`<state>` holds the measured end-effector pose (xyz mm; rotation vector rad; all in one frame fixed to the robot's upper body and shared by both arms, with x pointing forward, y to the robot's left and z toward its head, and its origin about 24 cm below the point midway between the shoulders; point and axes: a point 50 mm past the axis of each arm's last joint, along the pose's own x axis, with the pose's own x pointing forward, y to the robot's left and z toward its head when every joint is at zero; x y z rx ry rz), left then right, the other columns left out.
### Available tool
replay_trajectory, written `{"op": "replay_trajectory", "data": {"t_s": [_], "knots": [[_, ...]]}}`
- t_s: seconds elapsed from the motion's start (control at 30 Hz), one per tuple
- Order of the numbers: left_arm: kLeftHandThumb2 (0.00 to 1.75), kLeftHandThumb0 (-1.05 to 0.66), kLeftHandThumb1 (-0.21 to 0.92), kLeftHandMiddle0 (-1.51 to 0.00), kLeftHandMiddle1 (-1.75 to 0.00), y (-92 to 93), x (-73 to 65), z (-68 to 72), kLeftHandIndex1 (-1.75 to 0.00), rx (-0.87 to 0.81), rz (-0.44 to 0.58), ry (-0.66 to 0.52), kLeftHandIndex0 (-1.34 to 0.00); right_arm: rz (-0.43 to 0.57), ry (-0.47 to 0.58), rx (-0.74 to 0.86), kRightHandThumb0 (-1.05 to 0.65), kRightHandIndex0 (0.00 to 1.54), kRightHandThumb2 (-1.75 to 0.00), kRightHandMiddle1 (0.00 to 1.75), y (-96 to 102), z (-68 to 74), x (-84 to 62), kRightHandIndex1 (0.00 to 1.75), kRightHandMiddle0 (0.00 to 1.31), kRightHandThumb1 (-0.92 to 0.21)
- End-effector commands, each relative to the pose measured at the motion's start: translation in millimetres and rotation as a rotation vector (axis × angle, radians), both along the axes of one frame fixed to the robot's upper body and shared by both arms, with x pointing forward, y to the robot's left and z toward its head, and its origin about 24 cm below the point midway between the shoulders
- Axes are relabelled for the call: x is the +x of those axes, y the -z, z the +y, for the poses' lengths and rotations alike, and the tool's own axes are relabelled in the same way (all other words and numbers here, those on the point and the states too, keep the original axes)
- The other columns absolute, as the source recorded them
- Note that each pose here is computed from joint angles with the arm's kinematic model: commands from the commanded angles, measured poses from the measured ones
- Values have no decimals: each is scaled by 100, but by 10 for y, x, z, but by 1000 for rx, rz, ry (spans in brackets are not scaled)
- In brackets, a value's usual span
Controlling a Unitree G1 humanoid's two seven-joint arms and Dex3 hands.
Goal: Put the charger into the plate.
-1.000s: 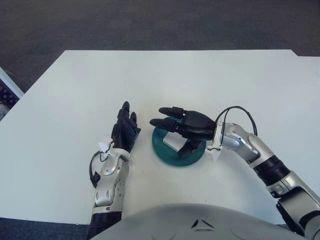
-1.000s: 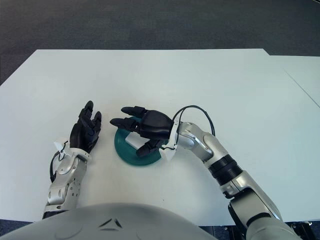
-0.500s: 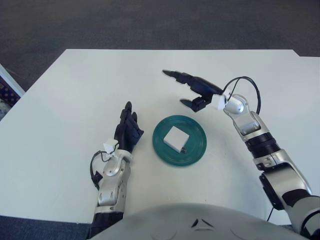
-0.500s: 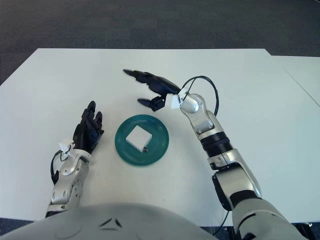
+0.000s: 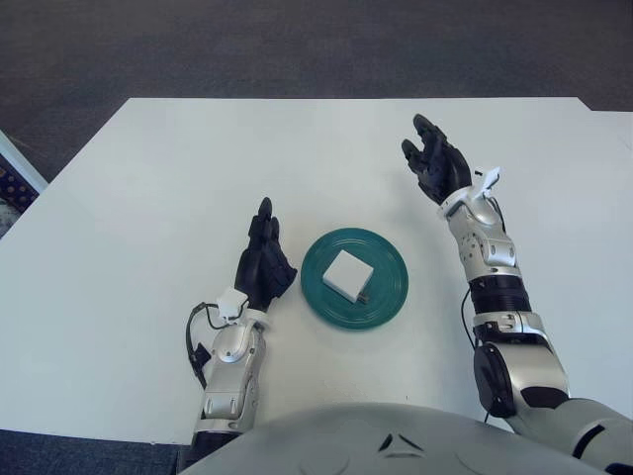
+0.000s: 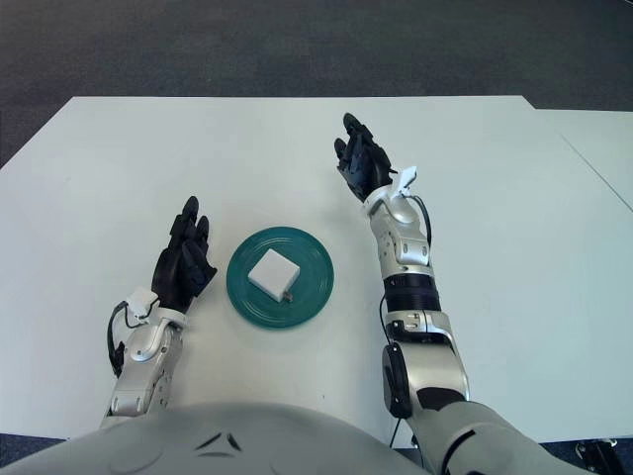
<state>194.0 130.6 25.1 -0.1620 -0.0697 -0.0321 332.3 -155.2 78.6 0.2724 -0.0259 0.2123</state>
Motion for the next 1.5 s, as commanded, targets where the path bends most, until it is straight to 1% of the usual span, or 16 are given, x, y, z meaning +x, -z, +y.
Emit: {"op": "replay_trajectory", "data": {"t_s": [0.0,0.17,0.27,0.37,0.43,0.6,0.7,0.8,0.83,0.93,1.0,1.1,1.27,1.47], "knots": [[106,-105,92,0,0,4,-17,34,0,2,-8,-7,0,1,20,44,-105,3,-99,10,14,16,-48,0,12,-92],[106,-105,92,0,0,1,-23,49,0,-18,-1,-1,0,1,37,41,-105,3,-99,12,62,28,-137,1,15,-92],[107,-105,92,0,0,-1,-29,49,0,-24,6,3,0,-1,44,30,-105,3,-99,37,91,16,-188,0,5,-92],[108,-105,92,0,0,-5,-41,42,0,-31,11,6,0,2,45,13,-105,3,-99,45,119,9,-221,0,2,-92],[109,-105,92,0,0,-6,-45,41,0,-52,10,7,0,6,41,-12,-105,2,-99,47,145,5,-245,0,1,-92],[106,-105,92,0,0,-13,-59,41,0,-93,4,11,0,12,25,-64,-105,0,-101,37,204,14,-296,0,0,-92],[105,-105,92,0,0,-16,-74,49,0,-74,-8,3,0,7,-7,-138,-105,0,-101,32,266,42,-383,0,0,-92],[105,-105,92,0,0,-15,-83,60,0,-66,-10,2,0,10,-22,-179,-105,0,-102,28,327,61,-454,0,0,-92],[105,-105,92,0,0,-11,-84,61,0,-67,-10,4,0,25,-31,-194,-105,0,-102,28,412,50,-506,0,0,-92],[108,-105,92,0,0,3,-79,63,0,-82,-7,10,0,64,-50,-215,-105,0,-102,28,586,36,-618,0,0,-92],[109,-105,92,0,0,9,-81,64,0,-90,-4,12,0,75,-55,-216,-105,0,-102,28,628,34,-641,0,0,-92],[111,-105,92,0,0,46,-62,78,0,-91,23,12,0,124,-38,-161,-105,1,-101,29,717,14,-641,0,0,-92],[114,-105,92,0,0,101,-34,104,0,-65,51,31,0,154,30,-64,-105,10,-97,40,839,84,-640,1,0,-92],[113,-105,92,0,0,145,1,152,0,-68,52,21,0,153,61,-67,-105,12,-99,44,949,128,-701,1,0,-92]]}}
